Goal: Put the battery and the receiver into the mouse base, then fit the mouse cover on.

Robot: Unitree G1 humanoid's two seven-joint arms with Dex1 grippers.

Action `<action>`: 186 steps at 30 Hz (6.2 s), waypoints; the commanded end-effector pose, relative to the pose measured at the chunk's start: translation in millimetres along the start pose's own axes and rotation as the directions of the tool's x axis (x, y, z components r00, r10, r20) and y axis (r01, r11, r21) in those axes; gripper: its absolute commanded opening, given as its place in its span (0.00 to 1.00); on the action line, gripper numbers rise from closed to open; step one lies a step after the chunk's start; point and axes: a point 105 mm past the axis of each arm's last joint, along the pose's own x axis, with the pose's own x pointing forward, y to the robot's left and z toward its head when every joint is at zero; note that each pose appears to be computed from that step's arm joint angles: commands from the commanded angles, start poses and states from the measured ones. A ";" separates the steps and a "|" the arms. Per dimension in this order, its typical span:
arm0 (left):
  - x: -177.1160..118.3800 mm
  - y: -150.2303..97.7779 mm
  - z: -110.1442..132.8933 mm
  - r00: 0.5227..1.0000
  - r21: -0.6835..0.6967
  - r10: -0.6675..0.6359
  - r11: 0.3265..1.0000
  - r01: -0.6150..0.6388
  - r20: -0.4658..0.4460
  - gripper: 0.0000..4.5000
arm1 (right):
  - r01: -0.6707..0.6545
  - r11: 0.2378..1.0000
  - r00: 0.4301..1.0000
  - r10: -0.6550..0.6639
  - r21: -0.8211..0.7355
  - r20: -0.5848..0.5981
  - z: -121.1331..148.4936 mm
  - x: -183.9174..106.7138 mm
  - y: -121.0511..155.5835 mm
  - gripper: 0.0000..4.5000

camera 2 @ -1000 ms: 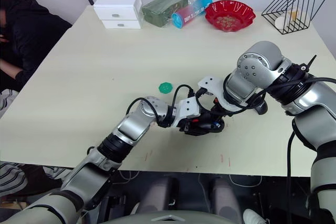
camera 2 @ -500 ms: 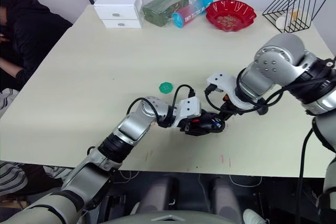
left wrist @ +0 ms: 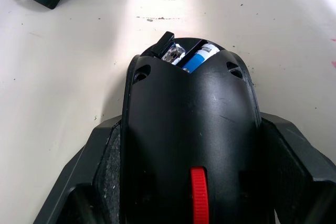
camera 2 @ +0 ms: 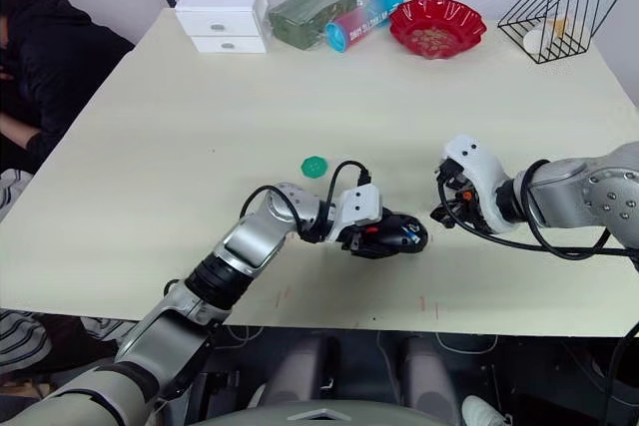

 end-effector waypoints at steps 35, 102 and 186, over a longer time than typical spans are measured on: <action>-13.7 -7.6 -5.7 0.999 0.012 -0.035 0.999 0.035 -0.025 0.65 | -0.024 0.951 0.910 0.148 -0.308 0.386 -31.4 30.0 11.3 0.01; -12.3 -7.3 -3.7 0.999 0.008 -0.030 1.000 0.030 -0.019 0.65 | -0.067 0.995 0.966 0.083 -0.074 0.246 -72.3 75.7 14.2 0.01; -196.2 -39.5 24.9 0.912 -0.028 0.144 0.989 -0.144 0.384 0.98 | 0.205 0.974 0.913 -0.157 -0.091 0.376 -68.6 -24.8 -132.5 1.00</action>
